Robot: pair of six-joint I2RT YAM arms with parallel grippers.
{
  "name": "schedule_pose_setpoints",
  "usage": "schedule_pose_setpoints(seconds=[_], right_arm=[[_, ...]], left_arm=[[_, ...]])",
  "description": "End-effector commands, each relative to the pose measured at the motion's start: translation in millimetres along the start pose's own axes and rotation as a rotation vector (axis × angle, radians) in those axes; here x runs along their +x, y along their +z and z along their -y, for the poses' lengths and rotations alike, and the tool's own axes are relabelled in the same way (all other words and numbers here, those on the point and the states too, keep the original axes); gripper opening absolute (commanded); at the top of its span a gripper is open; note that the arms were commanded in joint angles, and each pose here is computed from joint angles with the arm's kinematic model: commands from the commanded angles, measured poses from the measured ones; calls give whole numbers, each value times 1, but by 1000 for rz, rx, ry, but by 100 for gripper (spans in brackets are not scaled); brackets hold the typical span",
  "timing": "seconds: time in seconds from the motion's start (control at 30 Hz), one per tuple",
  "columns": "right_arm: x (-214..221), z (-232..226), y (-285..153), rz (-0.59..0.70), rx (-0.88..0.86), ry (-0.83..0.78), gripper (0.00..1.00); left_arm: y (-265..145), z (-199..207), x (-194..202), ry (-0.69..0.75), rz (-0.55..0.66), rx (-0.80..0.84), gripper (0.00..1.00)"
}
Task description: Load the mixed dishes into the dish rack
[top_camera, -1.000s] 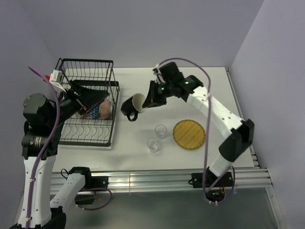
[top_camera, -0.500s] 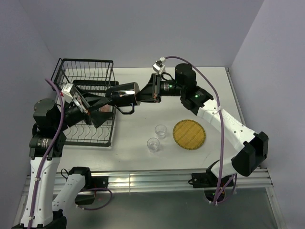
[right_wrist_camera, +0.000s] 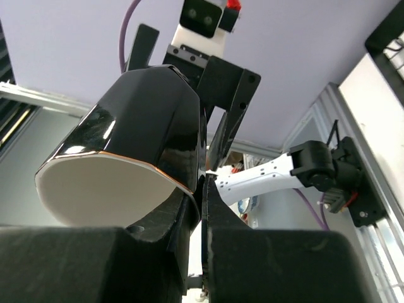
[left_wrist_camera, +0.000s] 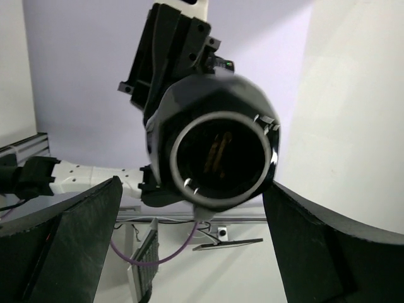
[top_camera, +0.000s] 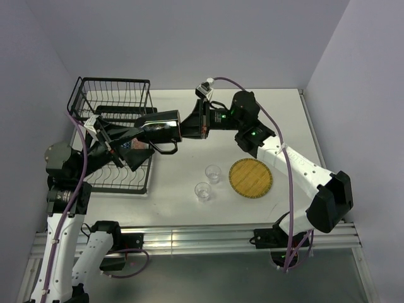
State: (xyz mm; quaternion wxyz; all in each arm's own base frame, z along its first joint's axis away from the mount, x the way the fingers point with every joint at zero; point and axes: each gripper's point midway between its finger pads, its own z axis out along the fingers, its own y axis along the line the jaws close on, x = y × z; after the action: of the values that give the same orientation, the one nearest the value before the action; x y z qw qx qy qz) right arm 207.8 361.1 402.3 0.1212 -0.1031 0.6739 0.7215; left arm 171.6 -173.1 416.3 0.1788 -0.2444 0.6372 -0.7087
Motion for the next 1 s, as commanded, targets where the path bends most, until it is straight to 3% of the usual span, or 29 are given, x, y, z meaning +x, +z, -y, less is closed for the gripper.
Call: schedule_pose_setpoints(seconds=[0.0,0.43,0.97], right_arm=[[26,-49,-2,-94,-169,-145,0],[50,-51,0,-166,-163,-148,0],[34,-50,13,-168,-164,-130,0]], left_arm=[[2,18,-3,-15,12,59,99],[3,22,-4,15,15,64,99],[-7,20,14,13,-26,49,99]])
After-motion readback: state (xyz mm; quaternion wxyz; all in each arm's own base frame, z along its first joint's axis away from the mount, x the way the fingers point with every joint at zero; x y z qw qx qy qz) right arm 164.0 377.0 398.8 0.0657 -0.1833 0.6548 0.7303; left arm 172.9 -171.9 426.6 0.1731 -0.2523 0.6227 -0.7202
